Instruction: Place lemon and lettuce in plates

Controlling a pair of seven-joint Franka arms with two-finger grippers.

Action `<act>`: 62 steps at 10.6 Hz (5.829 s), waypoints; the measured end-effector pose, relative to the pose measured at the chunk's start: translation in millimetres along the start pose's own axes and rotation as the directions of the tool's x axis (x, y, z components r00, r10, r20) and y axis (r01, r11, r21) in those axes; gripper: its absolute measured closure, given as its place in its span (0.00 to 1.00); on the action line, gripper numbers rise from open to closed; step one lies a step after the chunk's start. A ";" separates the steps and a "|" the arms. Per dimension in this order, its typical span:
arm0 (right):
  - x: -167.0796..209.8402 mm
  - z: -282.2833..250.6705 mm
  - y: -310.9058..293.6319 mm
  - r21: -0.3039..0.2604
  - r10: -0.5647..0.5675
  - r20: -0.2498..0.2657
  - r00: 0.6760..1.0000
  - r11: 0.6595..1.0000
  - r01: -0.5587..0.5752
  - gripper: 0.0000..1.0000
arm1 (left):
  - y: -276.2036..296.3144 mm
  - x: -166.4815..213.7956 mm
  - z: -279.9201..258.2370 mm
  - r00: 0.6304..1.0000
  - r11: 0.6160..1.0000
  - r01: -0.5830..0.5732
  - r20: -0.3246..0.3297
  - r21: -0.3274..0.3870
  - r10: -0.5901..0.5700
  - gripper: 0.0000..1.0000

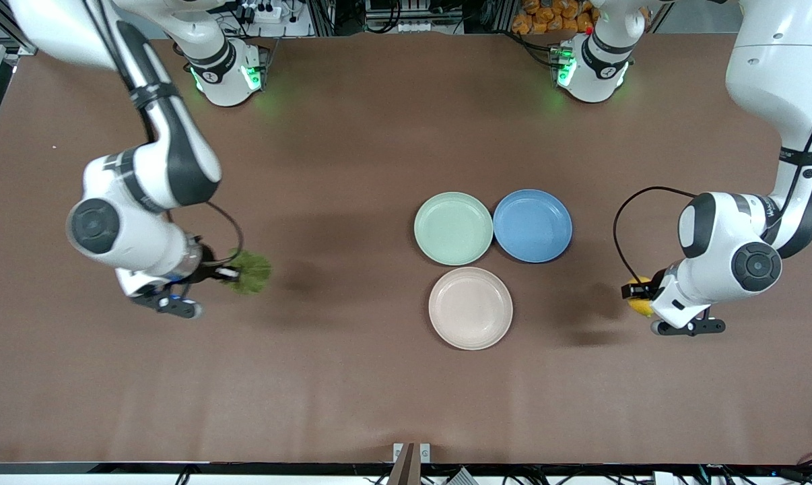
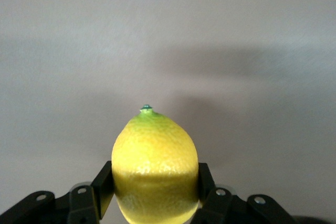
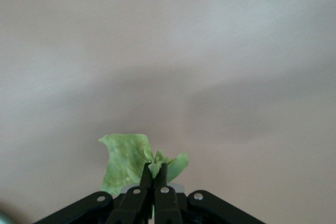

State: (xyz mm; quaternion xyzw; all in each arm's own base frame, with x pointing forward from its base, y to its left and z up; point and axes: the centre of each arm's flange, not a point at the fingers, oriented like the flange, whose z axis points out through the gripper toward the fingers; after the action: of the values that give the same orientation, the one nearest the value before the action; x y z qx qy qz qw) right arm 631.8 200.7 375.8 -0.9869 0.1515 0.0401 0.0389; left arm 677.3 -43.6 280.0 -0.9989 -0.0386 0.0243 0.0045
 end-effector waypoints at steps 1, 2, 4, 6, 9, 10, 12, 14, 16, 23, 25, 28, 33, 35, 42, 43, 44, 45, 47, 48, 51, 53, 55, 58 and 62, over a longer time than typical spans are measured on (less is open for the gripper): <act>-22.3 -2.7 -32.7 0.014 0.028 0.003 1.000 1.000 -0.028 0.97 | 21.9 2.5 -11.5 1.000 0.999 0.015 -0.018 -0.031 -0.015 0.33; -48.7 -2.7 -66.2 0.020 0.060 0.005 0.998 0.998 -0.060 0.97 | 43.9 1.6 -17.4 1.000 0.999 0.016 -0.025 -0.051 -0.018 0.33; -106.2 0.7 -130.0 0.045 0.116 -0.007 0.993 0.992 -0.115 0.97 | 72.5 -1.6 -14.0 1.000 0.995 0.018 -0.015 -0.098 -0.020 0.33; -158.1 15.2 -182.7 0.099 0.168 -0.018 0.986 0.981 -0.166 0.97 | 97.0 -2.0 -10.8 0.999 0.987 0.028 -0.030 -0.158 -0.033 0.33; -212.9 60.9 -233.8 0.160 0.219 -0.001 0.976 0.963 -0.216 0.97 | 146.6 -8.7 -11.9 0.995 0.965 0.061 -0.056 -0.253 -0.077 0.33; -228.4 75.5 -245.4 0.170 0.228 0.009 0.974 0.959 -0.226 0.97 | 168.9 -13.4 -7.4 0.993 0.961 0.077 -0.067 -0.267 -0.098 0.33; -258.8 96.6 -264.5 0.189 0.257 0.027 0.966 0.948 -0.257 0.97 | 211.5 -24.6 4.9 0.987 0.949 0.105 -0.086 -0.296 -0.136 0.33; -283.9 112.4 -276.4 0.190 0.264 0.039 0.964 0.945 -0.266 0.97 | 240.6 -34.7 16.3 0.982 0.941 0.127 -0.092 -0.315 -0.163 0.33; -291.9 124.5 -279.9 0.186 0.260 0.043 0.965 0.947 -0.263 0.97 | 264.4 -45.5 23.3 0.977 0.931 0.160 -0.081 -0.328 -0.197 0.33; -274.1 120.5 -276.5 0.186 0.273 0.017 0.962 0.944 -0.272 0.21 | 244.6 -30.9 24.5 0.961 0.933 0.205 -0.118 -0.296 -0.249 0.00; -252.9 90.4 -273.4 0.184 0.298 -0.001 0.954 0.938 -0.293 0.00 | 196.4 -4.3 17.6 0.936 0.926 0.263 -0.161 -0.270 -0.313 0.00; -181.6 -21.6 -237.5 0.152 0.348 -0.025 0.937 0.928 -0.340 0.00 | 142.3 11.8 4.9 0.918 0.921 0.329 -0.155 -0.210 -0.364 0.00; -100.5 -180.8 -109.2 0.133 0.184 -0.046 0.982 0.975 -0.176 0.00 | 33.7 -8.9 -44.5 0.952 0.949 0.295 -0.056 -0.107 -0.302 0.00; -70.6 -215.2 -41.0 0.095 0.106 -0.055 0.993 0.990 -0.101 0.00 | 6.7 -40.5 -76.5 0.963 0.962 0.251 -0.071 -0.107 -0.259 0.00; -25.5 -268.3 112.4 0.024 -0.094 -0.050 0.994 0.995 0.095 0.00 | -28.8 -95.4 -219.2 0.954 0.975 0.162 -0.228 -0.151 -0.194 0.00; -26.9 -272.0 114.1 0.004 -0.109 -0.065 0.992 0.994 0.109 0.00 | -29.8 -97.4 -228.5 0.957 0.979 0.144 -0.231 -0.147 -0.176 0.00; -28.2 -275.0 113.9 -0.016 -0.114 -0.082 0.990 0.993 0.114 0.00 | -29.8 -98.1 -243.1 0.961 0.982 0.128 -0.226 -0.137 -0.157 0.00; -27.6 -277.1 112.9 -0.018 -0.120 -0.100 0.988 0.993 0.119 0.00 | -30.2 -99.9 -264.7 0.967 0.986 0.117 -0.212 -0.120 -0.140 0.00; -26.9 -276.6 108.1 -0.021 -0.147 -0.119 0.982 0.989 0.145 0.00 | -31.8 -107.9 -307.6 0.978 0.996 0.056 -0.195 -0.071 -0.069 0.00; -29.4 -275.6 102.4 -0.028 -0.158 -0.119 0.980 0.987 0.156 0.00 | -32.1 -113.2 -322.9 0.983 0.999 0.016 -0.182 -0.037 -0.023 0.00; -27.7 -274.4 105.4 -0.057 -0.204 -0.119 0.972 0.979 0.198 0.00 | -25.3 -128.1 -351.6 0.991 0.999 -0.039 -0.129 -0.010 0.038 0.00; -20.7 -279.6 125.5 -0.067 -0.221 -0.126 0.967 0.974 0.214 0.00 | -14.2 -138.7 -366.3 0.994 0.998 -0.062 -0.095 -0.006 0.061 0.00; -12.5 -284.5 150.0 -0.077 -0.239 -0.132 0.962 0.970 0.230 0.00 | -6.2 -143.0 -369.9 0.994 0.997 -0.077 -0.082 -0.004 0.076 0.00; -16.4 -290.1 150.0 -0.078 -0.248 -0.142 0.958 0.968 0.239 0.00 | -2.7 -143.8 -371.0 0.993 0.997 -0.083 -0.084 -0.004 0.083 0.00; -33.1 -307.2 155.8 -0.074 -0.241 -0.165 0.957 0.970 0.231 0.00 | -8.0 -144.3 -376.8 0.993 0.997 -0.074 -0.095 -0.005 0.073 0.00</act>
State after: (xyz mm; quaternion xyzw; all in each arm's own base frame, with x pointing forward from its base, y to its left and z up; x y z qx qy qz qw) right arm 573.9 35.0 674.0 -0.9983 0.0344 -0.0463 0.0034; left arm 551.3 -49.5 663.4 -0.9997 -0.0015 -0.0232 0.0011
